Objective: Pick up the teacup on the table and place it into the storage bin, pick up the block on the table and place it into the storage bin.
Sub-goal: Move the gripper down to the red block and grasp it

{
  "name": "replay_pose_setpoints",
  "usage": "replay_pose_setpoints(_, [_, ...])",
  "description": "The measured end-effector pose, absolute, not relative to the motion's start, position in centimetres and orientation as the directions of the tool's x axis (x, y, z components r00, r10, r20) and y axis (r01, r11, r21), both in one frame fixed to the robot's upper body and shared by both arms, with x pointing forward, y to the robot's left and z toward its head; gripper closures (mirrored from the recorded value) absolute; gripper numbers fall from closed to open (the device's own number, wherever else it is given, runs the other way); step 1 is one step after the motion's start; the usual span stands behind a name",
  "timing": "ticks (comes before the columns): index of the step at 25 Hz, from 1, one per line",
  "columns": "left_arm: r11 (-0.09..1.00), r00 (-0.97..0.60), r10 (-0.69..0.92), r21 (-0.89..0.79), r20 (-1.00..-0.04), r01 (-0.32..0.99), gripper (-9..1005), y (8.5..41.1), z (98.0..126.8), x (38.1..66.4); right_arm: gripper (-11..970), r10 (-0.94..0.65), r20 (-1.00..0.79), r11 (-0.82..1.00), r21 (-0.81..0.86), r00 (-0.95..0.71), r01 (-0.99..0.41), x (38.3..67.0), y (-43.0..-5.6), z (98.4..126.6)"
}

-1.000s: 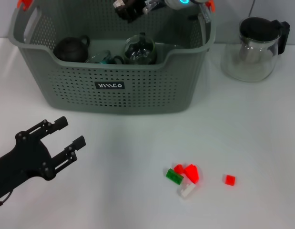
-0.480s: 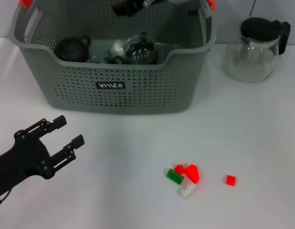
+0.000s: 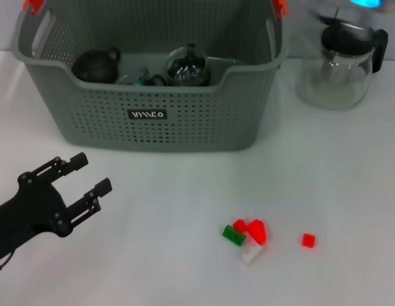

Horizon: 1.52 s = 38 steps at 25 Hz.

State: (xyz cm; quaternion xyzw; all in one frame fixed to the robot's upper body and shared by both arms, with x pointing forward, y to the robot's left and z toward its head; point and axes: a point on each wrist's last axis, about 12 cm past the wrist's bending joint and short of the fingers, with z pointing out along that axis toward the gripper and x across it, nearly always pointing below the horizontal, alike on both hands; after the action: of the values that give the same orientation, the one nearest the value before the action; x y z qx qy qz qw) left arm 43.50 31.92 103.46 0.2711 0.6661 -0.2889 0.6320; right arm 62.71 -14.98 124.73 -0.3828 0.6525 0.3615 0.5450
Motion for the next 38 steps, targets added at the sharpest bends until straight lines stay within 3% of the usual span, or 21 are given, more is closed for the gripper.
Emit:
replay_pose_setpoints(3, [0.685, -0.052, -0.002, -0.039, -0.999, 0.728, 367, 31.9, 103.5, 43.6, 233, -0.057, -0.994, 0.314, 0.066, -0.088, -0.947, 59.0, -19.3, 124.8])
replay_pose_setpoints(5, [0.684, -0.051, 0.000, -0.037, -0.999, 0.728, 366, 31.9, 103.6, 43.7, 195, -0.120, -0.990, 0.237, 0.047, -0.077, -0.970, 56.8, -21.9, 124.5])
replay_pose_setpoints(9, [0.687, -0.053, 0.006, -0.034, -0.999, 0.726, 367, 31.9, 103.6, 44.1, 200, -0.381, -0.912, 0.172, 0.095, -0.154, -0.981, 53.8, -25.9, 123.3])
replay_pose_setpoints(13, [0.688, -0.054, 0.009, -0.033, -0.999, 0.725, 368, 31.9, 103.6, 44.4, 204, -0.600, -0.751, 0.242, 0.159, -0.276, -0.957, 52.8, -27.4, 122.3])
replay_pose_setpoints(19, [0.686, -0.055, 0.010, -0.033, -0.998, 0.727, 368, 31.7, 103.6, 44.7, 211, -0.775, -0.493, 0.362, 0.164, -0.394, -0.918, 53.6, -26.1, 121.1])
replay_pose_setpoints(29, [0.693, -0.059, 0.013, -0.034, -0.998, 0.720, 367, 31.7, 103.5, 44.6, 223, -0.861, -0.202, 0.456, 0.100, -0.466, -0.885, 54.6, -20.4, 118.9])
replay_pose_setpoints(35, [0.695, -0.060, 0.015, -0.033, -0.998, 0.718, 366, 31.7, 103.4, 44.6, 390, -0.867, -0.148, 0.476, 0.042, -0.477, -0.879, 55.1, -17.3, 117.1])
replay_pose_setpoints(38, [0.696, -0.061, 0.016, -0.033, -0.998, 0.717, 366, 31.8, 103.4, 44.5, 386, -0.871, -0.144, 0.471, 0.026, -0.469, -0.882, 55.1, -16.5, 116.5])
